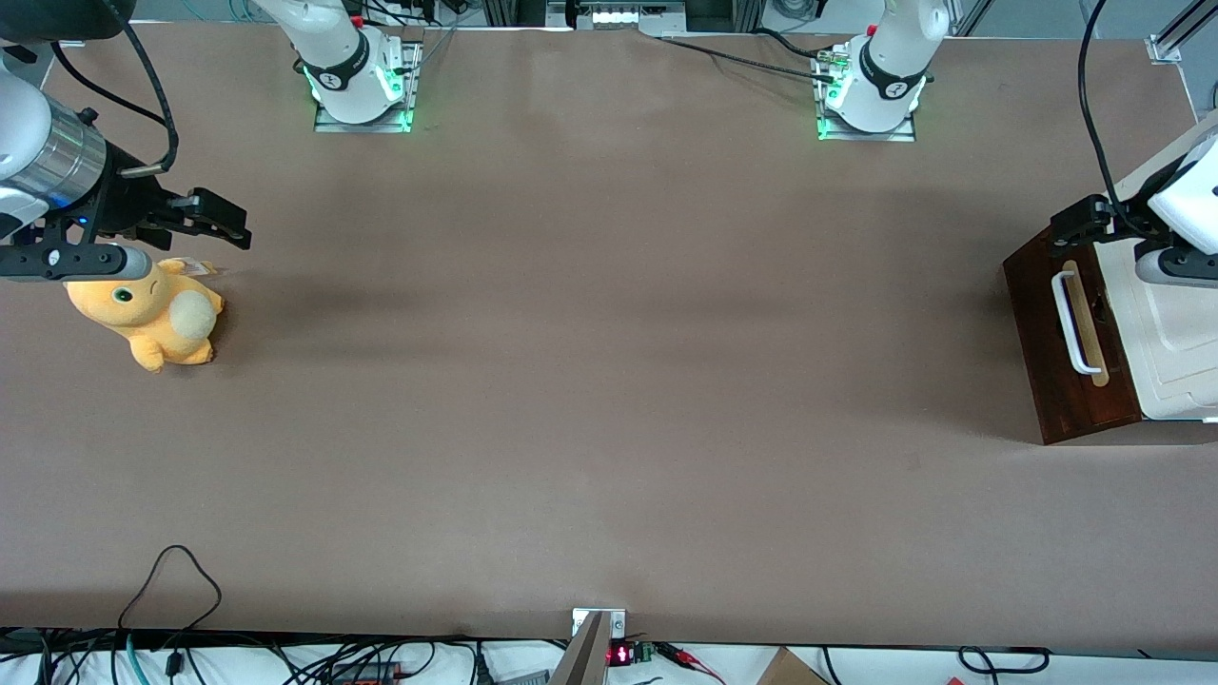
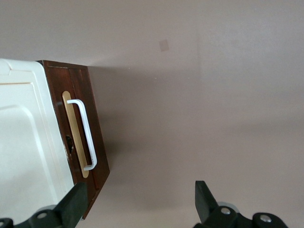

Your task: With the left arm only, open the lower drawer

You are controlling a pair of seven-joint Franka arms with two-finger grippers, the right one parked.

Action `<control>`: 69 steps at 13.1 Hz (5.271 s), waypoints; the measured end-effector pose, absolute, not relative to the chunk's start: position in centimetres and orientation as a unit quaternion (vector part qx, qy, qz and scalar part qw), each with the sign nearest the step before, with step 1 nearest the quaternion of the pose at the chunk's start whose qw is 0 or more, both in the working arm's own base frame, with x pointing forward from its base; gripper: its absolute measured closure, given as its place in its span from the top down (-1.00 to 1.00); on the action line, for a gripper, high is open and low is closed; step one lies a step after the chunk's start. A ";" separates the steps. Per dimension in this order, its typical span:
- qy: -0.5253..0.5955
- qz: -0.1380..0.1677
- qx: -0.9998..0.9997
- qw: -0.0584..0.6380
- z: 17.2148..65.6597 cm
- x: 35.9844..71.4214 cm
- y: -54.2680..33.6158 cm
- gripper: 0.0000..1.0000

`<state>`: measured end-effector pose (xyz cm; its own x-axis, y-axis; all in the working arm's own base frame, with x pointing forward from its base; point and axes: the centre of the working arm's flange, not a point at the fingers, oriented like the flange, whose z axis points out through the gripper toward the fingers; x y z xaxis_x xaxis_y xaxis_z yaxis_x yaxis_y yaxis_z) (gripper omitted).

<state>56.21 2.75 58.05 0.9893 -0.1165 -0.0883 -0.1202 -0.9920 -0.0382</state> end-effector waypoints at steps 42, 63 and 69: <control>0.039 0.011 -0.754 0.656 17.0 49.0 3.4 0.88; 0.042 -0.002 -0.753 0.656 17.3 49.8 3.7 -0.16; 0.042 -0.010 -0.761 0.647 17.1 50.0 3.5 -0.64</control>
